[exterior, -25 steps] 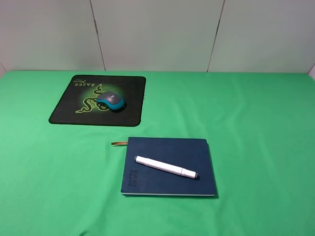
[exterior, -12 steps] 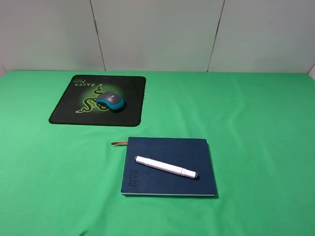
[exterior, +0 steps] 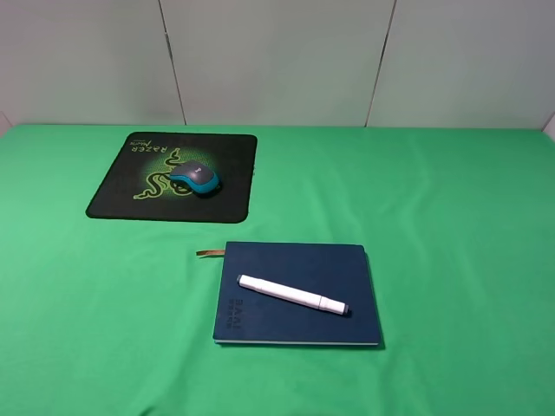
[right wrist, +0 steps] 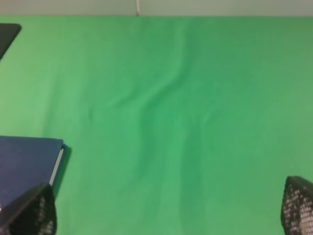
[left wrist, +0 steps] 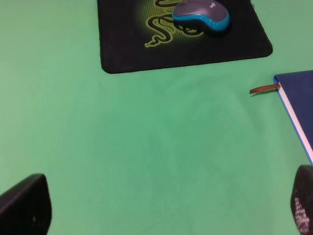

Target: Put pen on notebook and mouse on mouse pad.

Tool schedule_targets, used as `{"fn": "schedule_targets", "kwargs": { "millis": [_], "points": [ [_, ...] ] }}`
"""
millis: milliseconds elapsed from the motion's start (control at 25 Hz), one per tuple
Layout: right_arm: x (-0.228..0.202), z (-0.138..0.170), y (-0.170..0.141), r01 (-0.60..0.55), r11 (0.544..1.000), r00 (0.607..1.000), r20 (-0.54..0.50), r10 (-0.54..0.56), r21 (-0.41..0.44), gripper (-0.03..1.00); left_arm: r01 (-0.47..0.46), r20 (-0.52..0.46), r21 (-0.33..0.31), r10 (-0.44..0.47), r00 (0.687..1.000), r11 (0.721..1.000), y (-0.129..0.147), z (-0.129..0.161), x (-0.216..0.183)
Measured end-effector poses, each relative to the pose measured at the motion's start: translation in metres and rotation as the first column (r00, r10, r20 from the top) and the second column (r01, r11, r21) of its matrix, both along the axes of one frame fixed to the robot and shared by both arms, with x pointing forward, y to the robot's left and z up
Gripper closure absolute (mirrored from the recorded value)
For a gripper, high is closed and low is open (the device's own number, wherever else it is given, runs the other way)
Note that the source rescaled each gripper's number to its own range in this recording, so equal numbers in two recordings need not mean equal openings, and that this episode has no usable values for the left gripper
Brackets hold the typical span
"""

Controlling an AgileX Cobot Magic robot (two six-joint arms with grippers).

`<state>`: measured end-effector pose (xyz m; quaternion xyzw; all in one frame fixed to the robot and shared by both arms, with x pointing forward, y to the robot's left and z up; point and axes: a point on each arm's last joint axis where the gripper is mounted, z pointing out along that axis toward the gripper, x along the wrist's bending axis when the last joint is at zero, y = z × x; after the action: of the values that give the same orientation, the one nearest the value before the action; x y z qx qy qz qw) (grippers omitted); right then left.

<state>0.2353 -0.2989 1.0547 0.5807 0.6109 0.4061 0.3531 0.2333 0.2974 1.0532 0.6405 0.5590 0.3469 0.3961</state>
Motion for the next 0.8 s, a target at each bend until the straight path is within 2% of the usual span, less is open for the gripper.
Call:
{"fn": "schedule_targets", "kwargs": {
  "millis": [400,800],
  "points": [
    [0.0002,-0.0001,0.0000,0.004,1.000,1.000,0.001,-0.004,0.000,-0.03,0.000,0.000,0.000,0.000,1.000,1.000,0.0000,0.0000,0.0000],
    [0.0003,-0.0001,-0.0011,0.001,0.999,1.000,0.005,-0.001,-0.036,-0.03,0.000,0.000,0.000,0.000,1.000,1.000,0.0000,0.0000,0.0000]
  ]
}}
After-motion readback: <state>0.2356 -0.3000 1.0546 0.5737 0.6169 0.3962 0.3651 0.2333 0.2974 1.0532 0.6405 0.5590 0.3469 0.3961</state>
